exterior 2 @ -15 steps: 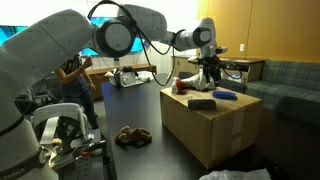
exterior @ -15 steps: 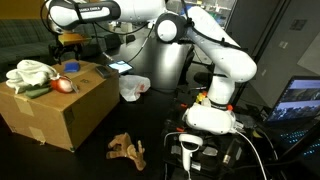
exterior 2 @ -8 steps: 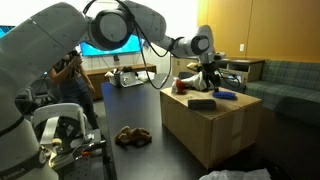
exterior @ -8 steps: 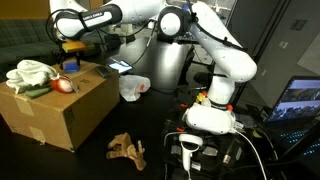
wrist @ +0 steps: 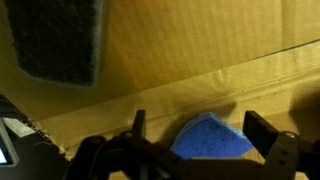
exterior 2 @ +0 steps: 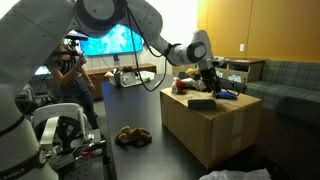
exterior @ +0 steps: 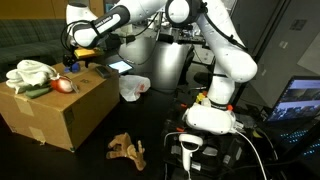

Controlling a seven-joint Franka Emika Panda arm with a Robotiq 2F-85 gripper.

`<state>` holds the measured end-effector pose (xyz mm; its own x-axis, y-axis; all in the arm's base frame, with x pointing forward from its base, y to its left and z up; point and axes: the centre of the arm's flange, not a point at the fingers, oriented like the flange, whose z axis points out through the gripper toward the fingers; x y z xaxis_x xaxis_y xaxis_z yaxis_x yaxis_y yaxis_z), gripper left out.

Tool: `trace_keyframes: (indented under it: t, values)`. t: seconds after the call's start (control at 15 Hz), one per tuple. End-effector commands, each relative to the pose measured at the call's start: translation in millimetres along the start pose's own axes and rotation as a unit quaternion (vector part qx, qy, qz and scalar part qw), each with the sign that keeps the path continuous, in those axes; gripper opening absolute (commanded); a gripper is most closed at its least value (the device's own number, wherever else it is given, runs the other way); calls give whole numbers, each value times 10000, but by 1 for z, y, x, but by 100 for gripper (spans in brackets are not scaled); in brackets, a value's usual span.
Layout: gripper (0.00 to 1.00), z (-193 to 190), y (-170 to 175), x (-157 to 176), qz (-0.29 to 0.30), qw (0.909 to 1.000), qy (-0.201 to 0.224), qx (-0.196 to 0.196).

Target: Retrieve the stuffed deer from the box and place it on the table. Lift the black object on the table and position it on top of the box. Take the plastic on the box and place it to the right of the table. Grab the red toy and the towel, then place them on the box. Lastly, pick up the blue object from the box and place it on the table.

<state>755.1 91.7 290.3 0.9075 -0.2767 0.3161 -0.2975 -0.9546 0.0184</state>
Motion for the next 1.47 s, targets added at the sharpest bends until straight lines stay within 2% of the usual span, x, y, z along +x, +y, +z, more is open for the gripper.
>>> trace_keyframes:
  t: [0.0, 0.27, 0.73, 1.4]
  values:
    - [100, -29, 10, -36, -113, 9991, 397, 123]
    - [100, -35, -2, -35, -285, 9978, 521, 309]
    - [100, -24, -16, -17, -522, 9971, 382, 404]
    - [100, -15, -26, 13, -467, 9965, 449, 536]
